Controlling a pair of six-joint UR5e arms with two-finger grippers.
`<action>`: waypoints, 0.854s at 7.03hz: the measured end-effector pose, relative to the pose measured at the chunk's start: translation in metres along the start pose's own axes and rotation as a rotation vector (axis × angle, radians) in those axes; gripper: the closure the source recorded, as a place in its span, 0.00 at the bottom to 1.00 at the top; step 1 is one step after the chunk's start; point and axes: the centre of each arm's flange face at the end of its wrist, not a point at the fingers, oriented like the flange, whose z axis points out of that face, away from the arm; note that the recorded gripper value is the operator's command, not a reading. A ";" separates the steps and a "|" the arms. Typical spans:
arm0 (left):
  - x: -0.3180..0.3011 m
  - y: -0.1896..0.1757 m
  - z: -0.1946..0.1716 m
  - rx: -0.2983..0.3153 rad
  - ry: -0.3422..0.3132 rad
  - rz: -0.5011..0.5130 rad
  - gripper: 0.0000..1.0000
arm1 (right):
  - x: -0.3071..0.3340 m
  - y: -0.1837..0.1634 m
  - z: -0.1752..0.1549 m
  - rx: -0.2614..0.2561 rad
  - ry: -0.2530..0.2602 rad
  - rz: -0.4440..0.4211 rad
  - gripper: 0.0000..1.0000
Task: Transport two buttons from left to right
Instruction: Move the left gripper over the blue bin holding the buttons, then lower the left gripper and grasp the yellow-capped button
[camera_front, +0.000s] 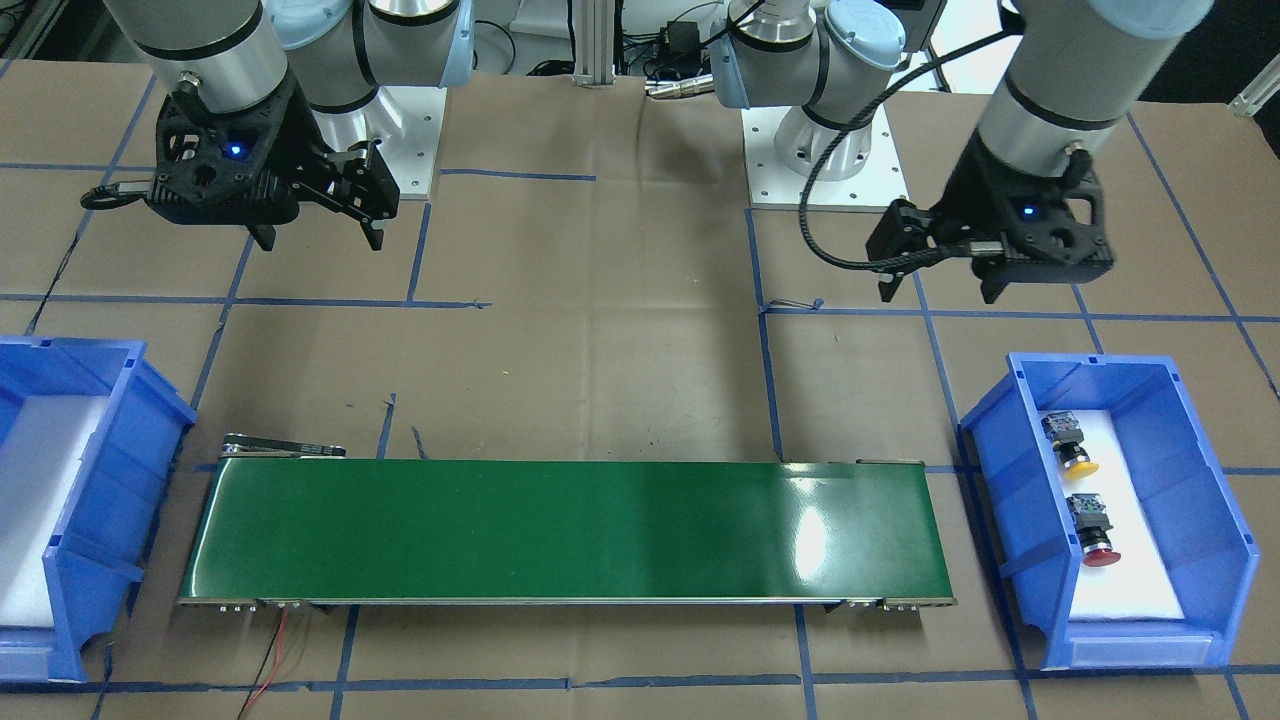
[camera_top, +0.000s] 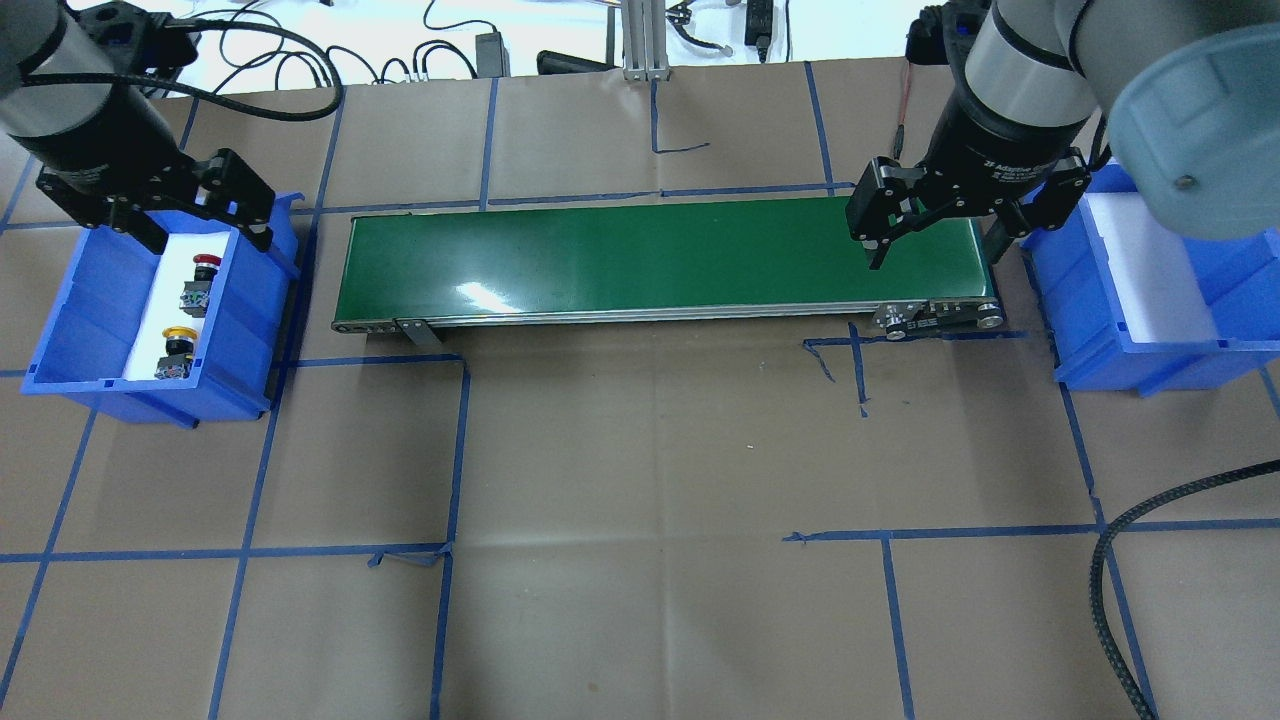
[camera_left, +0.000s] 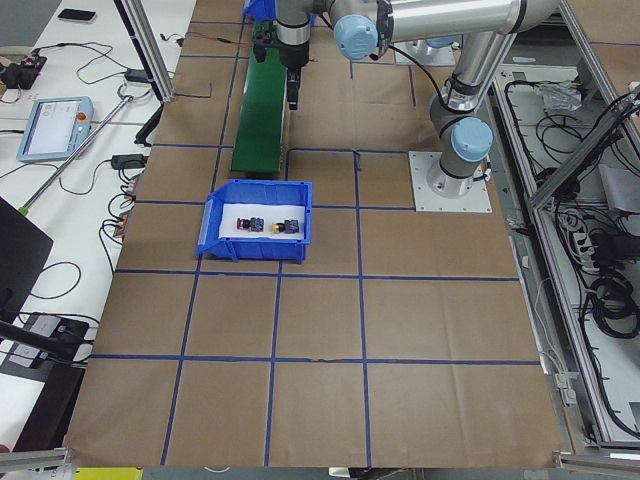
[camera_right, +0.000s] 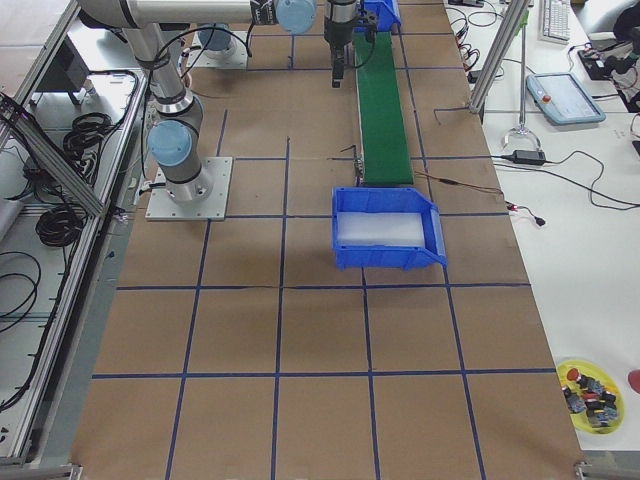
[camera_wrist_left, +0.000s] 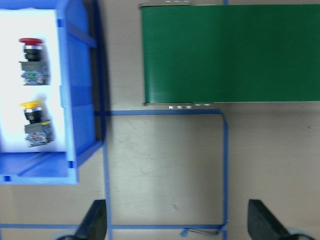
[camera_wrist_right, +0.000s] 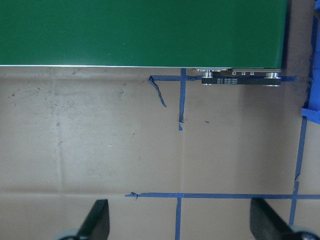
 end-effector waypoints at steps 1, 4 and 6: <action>-0.029 0.000 0.002 -0.002 -0.001 0.000 0.00 | 0.000 0.000 0.000 0.001 0.000 0.000 0.00; -0.096 0.003 0.014 -0.018 0.002 0.004 0.00 | 0.000 0.000 0.000 0.000 -0.001 0.000 0.00; -0.134 -0.004 0.034 -0.010 -0.004 -0.010 0.00 | 0.000 0.000 0.000 -0.001 0.000 0.000 0.00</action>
